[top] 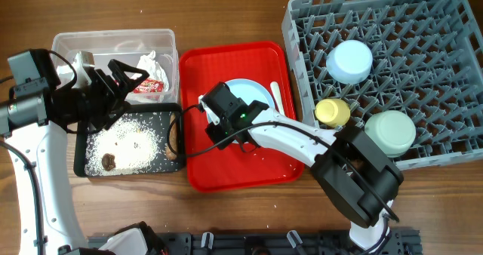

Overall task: Sort waste into correct bins and load items into the dishwasher rack
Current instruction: 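Grasp the blue plate rim with the right gripper and tilt it up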

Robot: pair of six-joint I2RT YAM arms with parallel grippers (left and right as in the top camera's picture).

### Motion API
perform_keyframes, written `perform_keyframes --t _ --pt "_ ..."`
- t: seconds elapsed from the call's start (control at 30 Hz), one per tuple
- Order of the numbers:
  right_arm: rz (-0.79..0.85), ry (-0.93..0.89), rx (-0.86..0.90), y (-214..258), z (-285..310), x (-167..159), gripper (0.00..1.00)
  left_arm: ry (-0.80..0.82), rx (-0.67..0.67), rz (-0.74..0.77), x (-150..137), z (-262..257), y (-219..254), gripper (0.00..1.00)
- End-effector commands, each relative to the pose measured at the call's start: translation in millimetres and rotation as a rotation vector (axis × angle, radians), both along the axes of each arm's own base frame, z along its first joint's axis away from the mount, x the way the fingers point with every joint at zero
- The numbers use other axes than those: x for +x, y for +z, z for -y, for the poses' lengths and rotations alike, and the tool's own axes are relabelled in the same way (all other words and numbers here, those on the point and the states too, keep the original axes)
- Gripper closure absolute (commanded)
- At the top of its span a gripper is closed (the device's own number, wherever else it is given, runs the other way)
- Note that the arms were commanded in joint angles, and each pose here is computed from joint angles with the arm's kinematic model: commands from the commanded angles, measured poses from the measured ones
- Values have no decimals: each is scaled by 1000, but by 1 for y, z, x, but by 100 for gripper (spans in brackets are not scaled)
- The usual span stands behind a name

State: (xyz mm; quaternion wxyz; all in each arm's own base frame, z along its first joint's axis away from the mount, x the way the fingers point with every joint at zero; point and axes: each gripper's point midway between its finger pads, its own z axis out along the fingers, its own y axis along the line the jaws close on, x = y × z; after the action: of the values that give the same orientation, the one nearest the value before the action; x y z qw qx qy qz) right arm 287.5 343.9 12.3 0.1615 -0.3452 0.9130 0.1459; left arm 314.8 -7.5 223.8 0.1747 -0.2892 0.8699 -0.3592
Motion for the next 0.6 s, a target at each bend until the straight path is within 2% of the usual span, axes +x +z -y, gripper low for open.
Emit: perform_keyframes --t 0.0,0.03,0.23,0.43,0.57 --pt "10 3 -11 -6 -2 2 83 -3 15 32 0 -2 8 0" --pt "22 22 -3 -4 -4 3 96 -3 15 32 0 -2 8 0" --pt "88 31 66 33 -12 10 96 -3 15 32 0 -2 8 0" --pt "192 -18 252 129 -14 16 96 -3 15 32 0 -2 8 0" --pt "221 -58 442 211 13 18 96 -3 15 32 0 -2 8 0"
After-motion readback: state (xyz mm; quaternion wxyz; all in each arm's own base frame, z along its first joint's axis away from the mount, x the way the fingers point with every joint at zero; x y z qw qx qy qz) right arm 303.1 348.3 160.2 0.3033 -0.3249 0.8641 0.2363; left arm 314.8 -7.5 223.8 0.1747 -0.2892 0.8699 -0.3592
